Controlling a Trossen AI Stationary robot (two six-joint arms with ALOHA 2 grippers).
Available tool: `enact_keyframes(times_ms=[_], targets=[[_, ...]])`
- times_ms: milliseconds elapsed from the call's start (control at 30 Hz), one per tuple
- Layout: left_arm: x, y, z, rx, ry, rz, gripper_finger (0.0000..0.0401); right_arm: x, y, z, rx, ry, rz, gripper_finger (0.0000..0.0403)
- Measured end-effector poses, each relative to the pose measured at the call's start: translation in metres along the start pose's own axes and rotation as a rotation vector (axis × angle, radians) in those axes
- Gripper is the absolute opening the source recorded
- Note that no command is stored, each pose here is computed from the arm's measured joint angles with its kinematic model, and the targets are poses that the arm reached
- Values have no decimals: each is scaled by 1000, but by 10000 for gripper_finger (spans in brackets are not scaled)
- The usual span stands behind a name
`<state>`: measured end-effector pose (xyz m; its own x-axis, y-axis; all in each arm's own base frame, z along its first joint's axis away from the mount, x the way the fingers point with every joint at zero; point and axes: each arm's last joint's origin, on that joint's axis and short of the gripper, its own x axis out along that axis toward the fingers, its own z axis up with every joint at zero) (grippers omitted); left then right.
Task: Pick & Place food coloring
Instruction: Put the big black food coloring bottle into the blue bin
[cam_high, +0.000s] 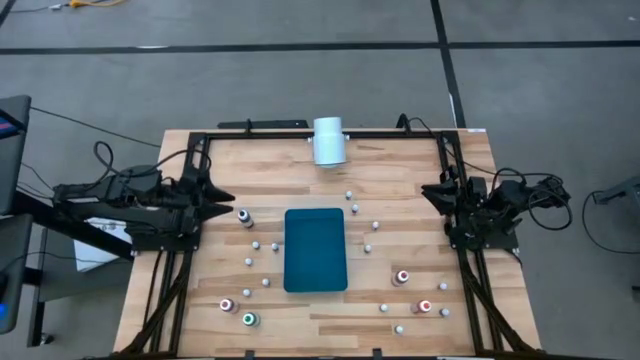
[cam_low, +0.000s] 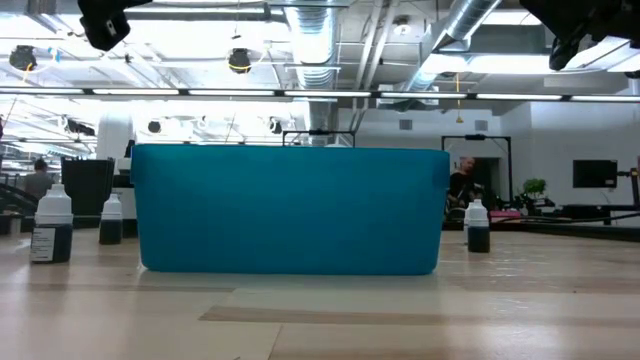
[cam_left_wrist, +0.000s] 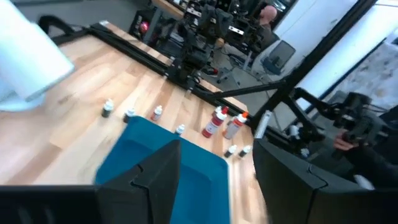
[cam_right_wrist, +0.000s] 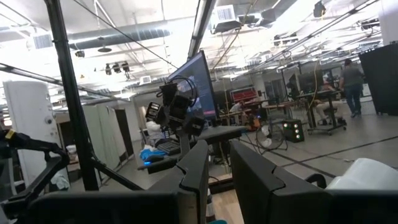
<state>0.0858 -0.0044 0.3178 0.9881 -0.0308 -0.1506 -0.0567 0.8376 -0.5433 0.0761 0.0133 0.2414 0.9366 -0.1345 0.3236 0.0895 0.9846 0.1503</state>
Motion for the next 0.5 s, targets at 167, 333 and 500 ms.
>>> enact_keyframes(times_ms=[167,333,500], targets=[[0,0,0,-53,9,-13,177,0,0,0,0,0,0,59],[0,-3,4,-51,62,51,165,0,0,0,0,0,0,59],[1,-10,18,-33,212,206,157,0,0,0,7,0,0,59]])
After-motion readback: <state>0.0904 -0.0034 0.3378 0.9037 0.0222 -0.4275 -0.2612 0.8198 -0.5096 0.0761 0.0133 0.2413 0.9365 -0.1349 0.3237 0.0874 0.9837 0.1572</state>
